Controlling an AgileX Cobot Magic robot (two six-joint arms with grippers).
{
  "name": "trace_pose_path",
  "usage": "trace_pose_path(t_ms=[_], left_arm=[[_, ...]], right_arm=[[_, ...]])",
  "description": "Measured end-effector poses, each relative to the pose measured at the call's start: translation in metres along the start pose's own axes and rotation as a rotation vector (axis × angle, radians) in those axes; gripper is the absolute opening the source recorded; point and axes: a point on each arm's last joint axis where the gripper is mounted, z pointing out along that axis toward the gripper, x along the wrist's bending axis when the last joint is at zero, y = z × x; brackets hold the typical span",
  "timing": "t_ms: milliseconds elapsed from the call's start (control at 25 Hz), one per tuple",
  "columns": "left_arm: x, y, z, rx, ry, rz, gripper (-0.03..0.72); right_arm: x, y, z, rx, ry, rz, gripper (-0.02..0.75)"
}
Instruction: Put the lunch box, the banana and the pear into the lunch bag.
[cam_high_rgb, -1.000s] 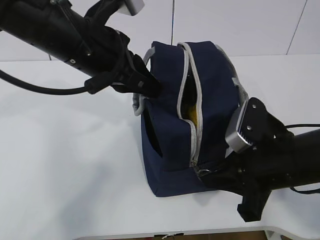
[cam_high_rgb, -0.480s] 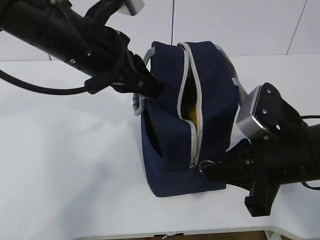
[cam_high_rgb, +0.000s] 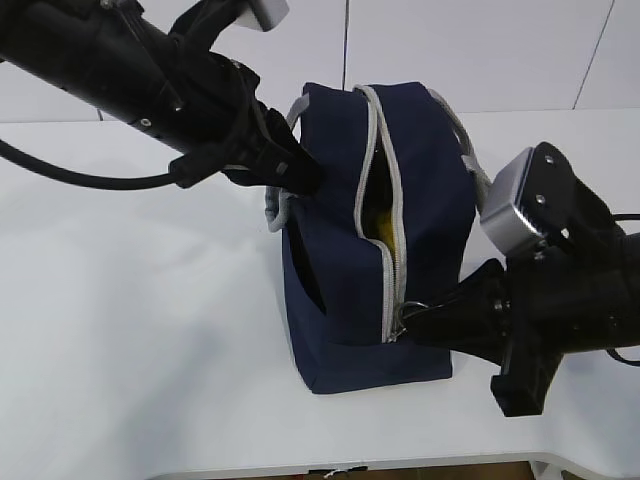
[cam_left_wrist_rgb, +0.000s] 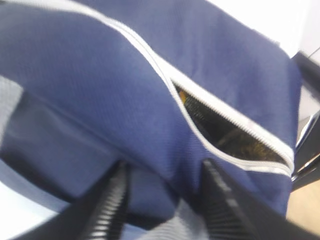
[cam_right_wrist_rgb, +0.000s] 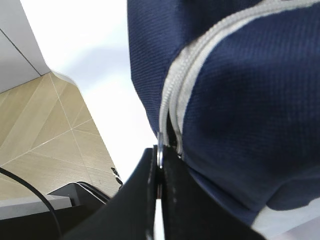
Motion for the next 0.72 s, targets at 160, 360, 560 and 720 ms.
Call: trace_pose_path(t_ms=[160,360,560,720], left_arm=[[0.000,0.000,0.000,-0.005,-0.004,-0.007,0.119],[-0.004,0.005,-0.006,-0.036,-0.010,-0.019,0.384],[-0.012,0.012,-0.023,-0.075,-0.007,0.004,0.436],[-0.021,0.017,-0.040,-0.108,-0.010,0.028,0.438]], right_arm=[[0.001,0.000,0.000,-0.001,0.009,0.000,0.018],[0.001,0.000,0.000,-0.003,0.016,0.001,0.018],[0.002,0.000,0.000,-0.003,0.020,0.003,0.018],[0.002,0.001,0.000,-0.004,0.019,0.016,0.018]])
